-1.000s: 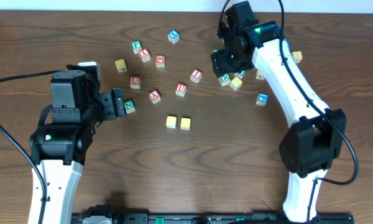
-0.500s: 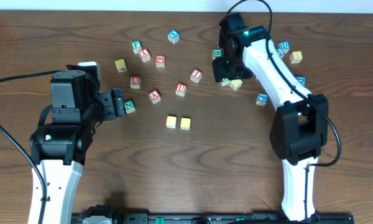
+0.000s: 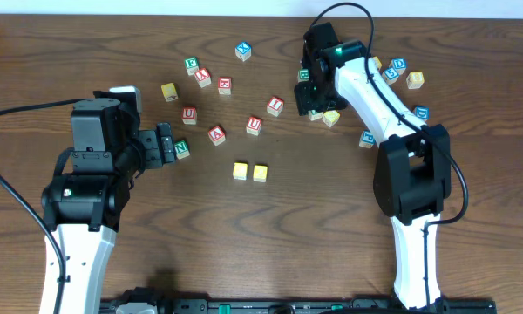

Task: Spell out CORL
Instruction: 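Move the right gripper over the green R block and grasp it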

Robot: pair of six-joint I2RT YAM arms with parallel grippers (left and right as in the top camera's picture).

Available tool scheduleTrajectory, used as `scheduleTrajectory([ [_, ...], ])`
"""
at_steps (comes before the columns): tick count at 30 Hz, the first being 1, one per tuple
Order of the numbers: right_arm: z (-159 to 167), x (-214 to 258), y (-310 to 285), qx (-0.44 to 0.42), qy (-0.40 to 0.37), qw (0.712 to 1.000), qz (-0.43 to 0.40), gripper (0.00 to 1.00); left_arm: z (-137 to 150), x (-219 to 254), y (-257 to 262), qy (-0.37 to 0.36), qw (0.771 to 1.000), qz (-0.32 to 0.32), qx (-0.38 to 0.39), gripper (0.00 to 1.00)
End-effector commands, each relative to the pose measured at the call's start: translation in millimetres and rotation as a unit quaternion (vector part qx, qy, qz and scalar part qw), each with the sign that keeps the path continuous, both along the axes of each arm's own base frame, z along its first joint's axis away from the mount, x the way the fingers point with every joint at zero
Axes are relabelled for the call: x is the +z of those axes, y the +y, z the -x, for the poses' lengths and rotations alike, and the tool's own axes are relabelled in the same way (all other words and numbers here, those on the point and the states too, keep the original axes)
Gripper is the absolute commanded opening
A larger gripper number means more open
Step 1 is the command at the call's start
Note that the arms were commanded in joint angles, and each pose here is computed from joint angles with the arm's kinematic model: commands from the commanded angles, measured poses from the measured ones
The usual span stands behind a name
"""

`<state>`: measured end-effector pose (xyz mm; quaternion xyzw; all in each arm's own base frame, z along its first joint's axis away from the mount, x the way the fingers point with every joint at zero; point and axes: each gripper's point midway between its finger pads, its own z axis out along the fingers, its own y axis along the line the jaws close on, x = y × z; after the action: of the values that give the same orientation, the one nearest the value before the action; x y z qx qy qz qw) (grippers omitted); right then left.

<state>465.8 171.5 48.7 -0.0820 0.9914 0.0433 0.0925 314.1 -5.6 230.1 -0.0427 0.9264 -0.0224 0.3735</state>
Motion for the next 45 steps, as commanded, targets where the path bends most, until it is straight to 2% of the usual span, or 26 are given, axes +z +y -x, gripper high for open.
scheduleTrajectory([
  [1, -9.1, -2.2, 0.5, 0.011, -0.012, 1.0, 0.001, 0.64, -1.5, 7.3, 1.2, -0.009, 1.0, -0.004, -0.003, 0.92],
  [16, -8.1, -21.4, 1.9, 0.017, 0.001, 1.0, 0.008, 0.61, -1.5, 7.3, 1.2, -0.009, 1.0, -0.004, -0.003, 0.92],
  [23, -9.2, -21.5, 0.8, 0.015, -0.001, 1.0, 0.008, 0.48, -1.5, 7.3, 1.2, -0.009, 1.0, -0.004, -0.003, 0.93],
  [29, -8.2, -22.0, 2.2, 0.017, 0.001, 1.0, 0.008, 0.45, -1.5, 7.3, 1.2, -0.009, 1.0, -0.004, -0.003, 0.92],
  [45, -2.0, -28.5, -2.9, -0.037, 0.016, 0.999, 0.011, 0.42, -1.5, 7.3, 1.2, -0.009, 1.0, -0.004, -0.003, 0.92],
])
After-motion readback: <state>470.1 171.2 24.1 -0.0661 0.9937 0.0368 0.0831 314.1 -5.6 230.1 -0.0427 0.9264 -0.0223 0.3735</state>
